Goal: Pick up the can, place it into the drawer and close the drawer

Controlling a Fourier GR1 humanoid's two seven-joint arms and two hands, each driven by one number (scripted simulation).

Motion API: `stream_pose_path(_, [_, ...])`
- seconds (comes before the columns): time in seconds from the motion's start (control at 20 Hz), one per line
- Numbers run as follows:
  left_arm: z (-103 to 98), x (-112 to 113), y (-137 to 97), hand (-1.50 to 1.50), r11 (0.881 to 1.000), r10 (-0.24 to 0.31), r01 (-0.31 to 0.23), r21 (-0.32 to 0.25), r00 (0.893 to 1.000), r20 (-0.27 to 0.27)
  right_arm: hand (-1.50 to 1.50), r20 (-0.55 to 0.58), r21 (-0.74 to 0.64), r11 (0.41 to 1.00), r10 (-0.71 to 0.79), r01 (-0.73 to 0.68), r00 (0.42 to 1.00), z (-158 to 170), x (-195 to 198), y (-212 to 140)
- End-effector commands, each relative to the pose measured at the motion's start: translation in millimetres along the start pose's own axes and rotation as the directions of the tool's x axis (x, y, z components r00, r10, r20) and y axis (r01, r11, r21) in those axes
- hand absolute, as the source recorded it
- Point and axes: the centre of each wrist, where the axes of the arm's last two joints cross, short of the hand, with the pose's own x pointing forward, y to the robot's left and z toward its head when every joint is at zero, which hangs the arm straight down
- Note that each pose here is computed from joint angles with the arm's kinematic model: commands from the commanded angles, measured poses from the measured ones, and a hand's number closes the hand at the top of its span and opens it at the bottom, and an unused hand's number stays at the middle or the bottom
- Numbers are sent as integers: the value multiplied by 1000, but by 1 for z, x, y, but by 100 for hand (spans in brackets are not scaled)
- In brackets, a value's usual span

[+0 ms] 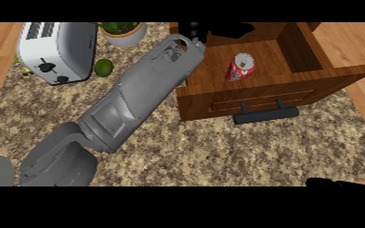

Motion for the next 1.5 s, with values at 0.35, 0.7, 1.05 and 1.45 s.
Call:
stream_pose_path(0.35, [0,18,-3,-150,993,116,-116,3,993,25,-150,133,66,953,284,-295,950,-12,13,14])
stream_pose_path(0.7, [3,23,-6,-150,993,112,-114,27,992,51,-150,168,116,821,538,-559,826,-30,10,34])
stream_pose_path(1.05, [3,21,-5,-150,992,122,-123,15,992,28,-150,186,174,669,698,-722,692,-40,-32,55])
stream_pose_path(1.45, [-9,43,30,-150,990,138,-138,5,990,10,-150,88,124,626,766,-770,637,-54,-77,89])
